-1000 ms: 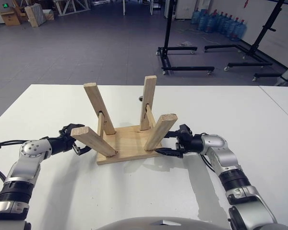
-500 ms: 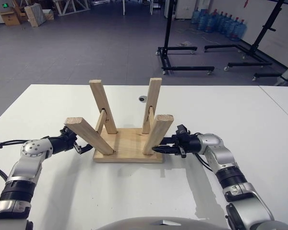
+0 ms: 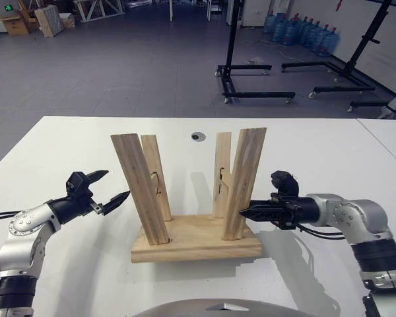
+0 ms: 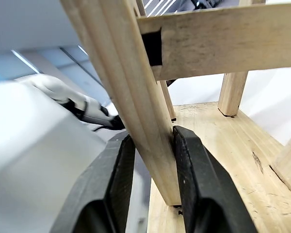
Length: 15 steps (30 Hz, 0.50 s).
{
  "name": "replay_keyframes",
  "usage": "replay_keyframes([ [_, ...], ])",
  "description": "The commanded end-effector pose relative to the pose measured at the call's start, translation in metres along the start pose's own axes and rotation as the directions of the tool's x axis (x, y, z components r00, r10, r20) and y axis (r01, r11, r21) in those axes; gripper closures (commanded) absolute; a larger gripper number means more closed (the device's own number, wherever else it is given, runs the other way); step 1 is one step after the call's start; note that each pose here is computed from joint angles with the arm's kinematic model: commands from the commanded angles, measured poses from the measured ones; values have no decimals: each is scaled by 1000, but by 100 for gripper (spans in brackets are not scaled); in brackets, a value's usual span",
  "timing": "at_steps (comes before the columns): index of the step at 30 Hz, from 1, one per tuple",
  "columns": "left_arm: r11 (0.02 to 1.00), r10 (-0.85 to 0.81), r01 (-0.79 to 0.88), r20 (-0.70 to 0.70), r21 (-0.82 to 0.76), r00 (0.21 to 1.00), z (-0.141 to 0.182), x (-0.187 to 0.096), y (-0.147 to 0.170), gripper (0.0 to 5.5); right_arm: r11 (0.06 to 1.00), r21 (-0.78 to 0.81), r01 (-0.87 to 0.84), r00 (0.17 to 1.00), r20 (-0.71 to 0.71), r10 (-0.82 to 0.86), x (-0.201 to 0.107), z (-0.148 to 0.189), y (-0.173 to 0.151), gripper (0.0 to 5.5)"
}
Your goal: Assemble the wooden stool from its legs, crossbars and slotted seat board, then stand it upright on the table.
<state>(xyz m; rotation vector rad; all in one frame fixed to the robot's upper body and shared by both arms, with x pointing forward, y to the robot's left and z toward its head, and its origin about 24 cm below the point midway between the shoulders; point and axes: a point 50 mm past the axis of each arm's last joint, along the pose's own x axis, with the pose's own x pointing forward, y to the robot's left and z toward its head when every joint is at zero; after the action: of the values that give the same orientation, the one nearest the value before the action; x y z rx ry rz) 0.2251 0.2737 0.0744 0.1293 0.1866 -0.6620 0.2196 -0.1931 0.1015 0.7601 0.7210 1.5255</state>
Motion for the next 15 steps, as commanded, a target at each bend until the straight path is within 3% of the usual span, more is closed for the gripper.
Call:
replay_keyframes([
  [1,999,22,-22,2,-28,1000,-3,1,-7,10,956,238,170,985,-46,-164,-12,-14,-17,437],
  [9,996,44,-46,-27,-71,999,-12,1,-11,10,908,326,263,965,-83,-250,-23,-12,-33,445],
  [15,998,16,-18,-37,-64,999,-12,3,-12,10,921,275,275,961,-55,-271,-27,7,-40,319],
])
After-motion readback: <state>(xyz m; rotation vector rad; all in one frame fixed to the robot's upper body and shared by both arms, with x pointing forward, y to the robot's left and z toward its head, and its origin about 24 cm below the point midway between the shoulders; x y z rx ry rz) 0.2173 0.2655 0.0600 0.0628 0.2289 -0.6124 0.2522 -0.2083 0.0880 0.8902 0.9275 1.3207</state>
